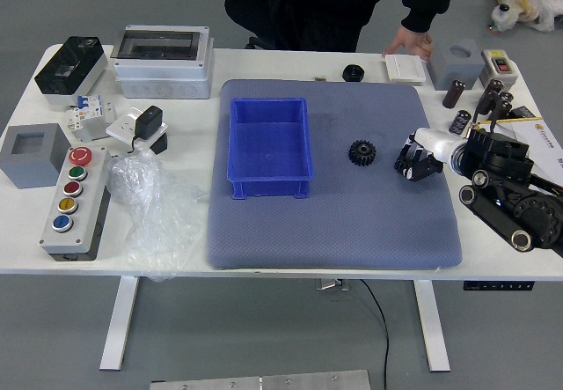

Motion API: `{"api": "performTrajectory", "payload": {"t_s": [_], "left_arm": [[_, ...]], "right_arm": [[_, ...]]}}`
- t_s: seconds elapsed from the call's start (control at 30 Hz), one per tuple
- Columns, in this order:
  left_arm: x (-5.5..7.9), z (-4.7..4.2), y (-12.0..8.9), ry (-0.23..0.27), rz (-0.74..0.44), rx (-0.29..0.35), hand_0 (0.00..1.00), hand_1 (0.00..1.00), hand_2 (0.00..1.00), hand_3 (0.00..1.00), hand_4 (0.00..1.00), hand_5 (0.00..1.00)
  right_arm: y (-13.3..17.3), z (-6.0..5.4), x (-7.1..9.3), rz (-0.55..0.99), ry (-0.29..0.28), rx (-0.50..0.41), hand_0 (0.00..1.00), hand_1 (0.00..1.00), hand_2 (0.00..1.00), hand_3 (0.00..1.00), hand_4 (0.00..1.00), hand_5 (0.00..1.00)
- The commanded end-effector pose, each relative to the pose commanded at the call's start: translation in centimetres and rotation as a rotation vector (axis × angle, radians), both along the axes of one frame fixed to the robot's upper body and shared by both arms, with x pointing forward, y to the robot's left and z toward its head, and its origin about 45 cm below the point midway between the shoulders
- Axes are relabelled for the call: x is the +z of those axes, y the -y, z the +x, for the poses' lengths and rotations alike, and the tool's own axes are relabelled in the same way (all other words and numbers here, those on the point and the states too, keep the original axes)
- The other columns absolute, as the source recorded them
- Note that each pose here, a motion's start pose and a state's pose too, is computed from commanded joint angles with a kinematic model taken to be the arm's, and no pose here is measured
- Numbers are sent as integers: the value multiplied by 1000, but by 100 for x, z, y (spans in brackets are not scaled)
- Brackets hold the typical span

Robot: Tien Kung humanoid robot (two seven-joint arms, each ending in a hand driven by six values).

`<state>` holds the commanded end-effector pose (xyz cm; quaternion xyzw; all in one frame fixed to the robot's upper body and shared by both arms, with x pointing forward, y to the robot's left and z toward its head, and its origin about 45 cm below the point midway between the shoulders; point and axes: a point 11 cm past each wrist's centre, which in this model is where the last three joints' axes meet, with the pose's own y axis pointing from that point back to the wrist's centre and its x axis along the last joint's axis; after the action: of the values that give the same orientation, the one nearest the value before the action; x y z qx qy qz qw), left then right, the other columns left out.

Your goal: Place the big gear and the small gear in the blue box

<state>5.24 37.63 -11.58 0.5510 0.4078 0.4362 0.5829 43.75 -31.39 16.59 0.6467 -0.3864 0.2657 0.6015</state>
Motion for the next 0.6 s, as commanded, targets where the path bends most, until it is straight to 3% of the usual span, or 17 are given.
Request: {"api": "performTrajectory", "payload": {"t_s": [0.6], "left_arm": [[0, -8, -6, -3, 1, -5, 862, 831, 829, 784, 601, 375]], "right_arm": [[14, 13, 12, -16, 36, -15, 264, 313, 400, 626, 542, 180]]}}
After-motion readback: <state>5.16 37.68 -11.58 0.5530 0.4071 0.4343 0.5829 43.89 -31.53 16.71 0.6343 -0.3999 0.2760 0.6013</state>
